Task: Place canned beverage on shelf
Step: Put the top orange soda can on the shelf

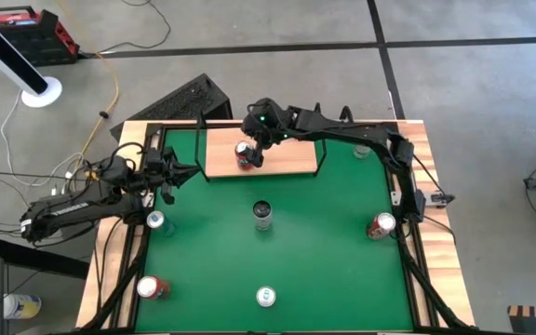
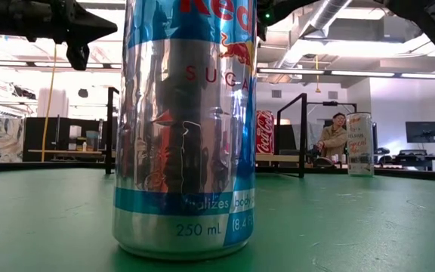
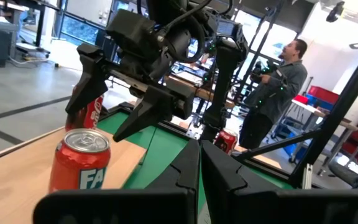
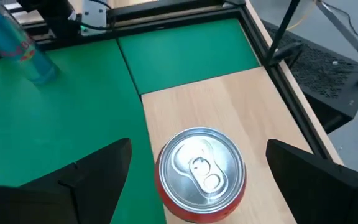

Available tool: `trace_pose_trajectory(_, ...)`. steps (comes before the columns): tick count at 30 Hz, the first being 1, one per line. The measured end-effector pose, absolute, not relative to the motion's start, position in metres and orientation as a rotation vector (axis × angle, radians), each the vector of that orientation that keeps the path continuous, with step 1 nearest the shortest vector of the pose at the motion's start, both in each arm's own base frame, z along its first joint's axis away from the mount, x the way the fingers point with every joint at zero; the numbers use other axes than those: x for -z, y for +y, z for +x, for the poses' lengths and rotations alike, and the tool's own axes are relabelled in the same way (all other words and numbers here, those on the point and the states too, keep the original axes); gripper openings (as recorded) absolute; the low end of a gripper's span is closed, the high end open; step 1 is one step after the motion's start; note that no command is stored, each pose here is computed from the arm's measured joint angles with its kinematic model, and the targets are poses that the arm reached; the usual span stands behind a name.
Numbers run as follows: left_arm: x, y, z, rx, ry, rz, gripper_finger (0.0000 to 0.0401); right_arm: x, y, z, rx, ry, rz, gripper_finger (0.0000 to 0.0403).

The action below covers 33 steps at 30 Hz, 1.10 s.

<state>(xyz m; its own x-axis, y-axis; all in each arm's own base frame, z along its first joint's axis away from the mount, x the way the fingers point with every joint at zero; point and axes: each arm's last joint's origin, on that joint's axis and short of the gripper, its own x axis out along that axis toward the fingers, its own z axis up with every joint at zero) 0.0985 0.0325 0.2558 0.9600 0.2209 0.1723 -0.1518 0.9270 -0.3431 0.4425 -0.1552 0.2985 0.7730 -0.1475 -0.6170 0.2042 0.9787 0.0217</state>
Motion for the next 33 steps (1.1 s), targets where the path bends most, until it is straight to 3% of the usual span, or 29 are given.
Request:
trace_pose_trajectory(10, -0.256, 0.032, 0.099, -0.179, -0.208, -0.338, 0.0000, -0.267, -0.154, 0.455, 0.217, 0.750, 0.075, 0.0400)
trace_pose_trajectory(19, -0.256, 0.031, 0.099, -0.155, -0.205, -0.356, 0.0000, -0.268, -0.150, 0.456, 0.267, 0.750, 0.039, 0.0396)
trace_pose_trajectory(28, -0.256, 0.031, 0.099, -0.154, -0.204, -0.355, 0.0000, -0.269, -0.157, 0.451, 0.299, 0.762, 0.095, 0.0309)
trace_pose_trajectory(33, -0.256, 0.031, 0.099, -0.154, -0.204, -0.354, 0.0000, -0.278, -0.169, 0.439, 0.309, 0.767, 0.125, 0.0309)
